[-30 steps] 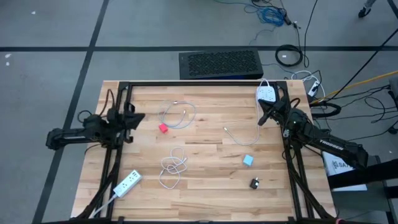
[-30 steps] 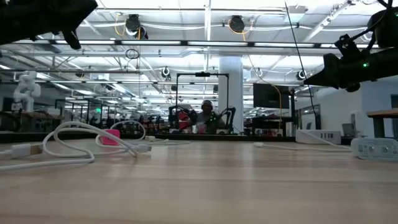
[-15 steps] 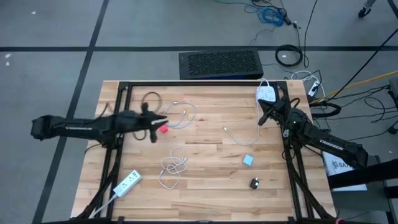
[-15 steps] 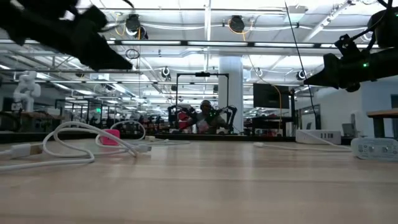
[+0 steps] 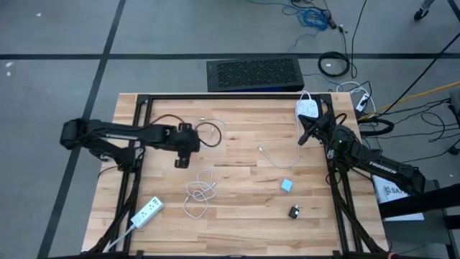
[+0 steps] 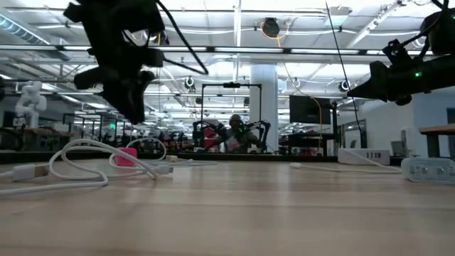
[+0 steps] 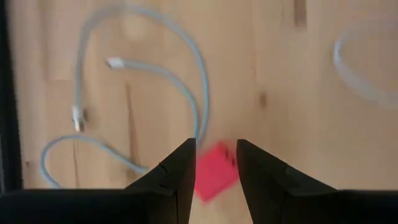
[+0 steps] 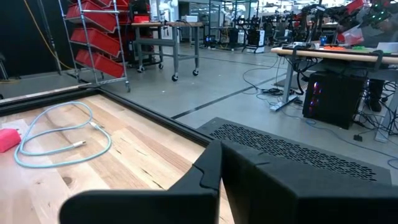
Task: Insert USB
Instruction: Insert the pink charger adapter into the bottom white outlet extension
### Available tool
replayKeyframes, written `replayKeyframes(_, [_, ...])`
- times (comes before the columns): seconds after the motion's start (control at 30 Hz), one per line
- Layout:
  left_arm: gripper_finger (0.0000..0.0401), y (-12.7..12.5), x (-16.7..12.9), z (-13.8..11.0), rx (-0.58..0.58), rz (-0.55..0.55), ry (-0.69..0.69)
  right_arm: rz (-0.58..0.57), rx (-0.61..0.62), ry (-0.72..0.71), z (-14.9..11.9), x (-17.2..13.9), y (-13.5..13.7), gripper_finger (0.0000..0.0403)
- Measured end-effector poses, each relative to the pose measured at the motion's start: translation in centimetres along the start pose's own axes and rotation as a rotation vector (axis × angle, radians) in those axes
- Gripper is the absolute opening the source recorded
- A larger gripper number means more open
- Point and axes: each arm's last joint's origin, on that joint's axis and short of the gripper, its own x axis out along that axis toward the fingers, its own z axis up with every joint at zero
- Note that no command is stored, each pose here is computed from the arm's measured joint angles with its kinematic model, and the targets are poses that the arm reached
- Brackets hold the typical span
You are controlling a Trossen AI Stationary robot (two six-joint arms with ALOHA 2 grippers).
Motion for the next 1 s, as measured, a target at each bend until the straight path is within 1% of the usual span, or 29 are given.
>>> replayKeyframes(0.1, [0.0123,-0.3,0.7,0.2,0.123,-0.017,0.086,0.000,0.000,0.001,0.0,0.0,0.0,0.0000])
replayKeyframes(0.23, [0.0123,-0.6,1.6,0.4,0.268,-0.019,0.116,0.000,0.000,0.000,0.0,0.0,0.0,0.0000])
replayKeyframes(0.3, [0.0123,-0.6,1.9,0.4,0.324,0.001,0.141,0.000,0.000,0.000,0.0,0.0,0.0,0.0000])
replayKeyframes(0.43, [0.0123,-0.7,2.4,0.2,0.415,-0.009,0.198,0.000,0.000,0.000,0.0,0.0,0.0,0.0000])
replayKeyframes(0.77, [0.0123,-0.6,4.3,0.0,0.482,-0.054,0.290,0.000,0.000,0.000,0.0,0.0,0.0,0.0000])
replayKeyframes(0.9, [0.0123,-0.1,4.6,-0.1,0.466,-0.047,0.297,0.000,0.000,0.001,0.0,0.0,0.0,0.0000])
replayKeyframes(1.0, [0.0123,0.1,4.7,0.1,0.475,-0.041,0.275,0.000,0.000,0.000,0.0,0.0,0.0,0.0000])
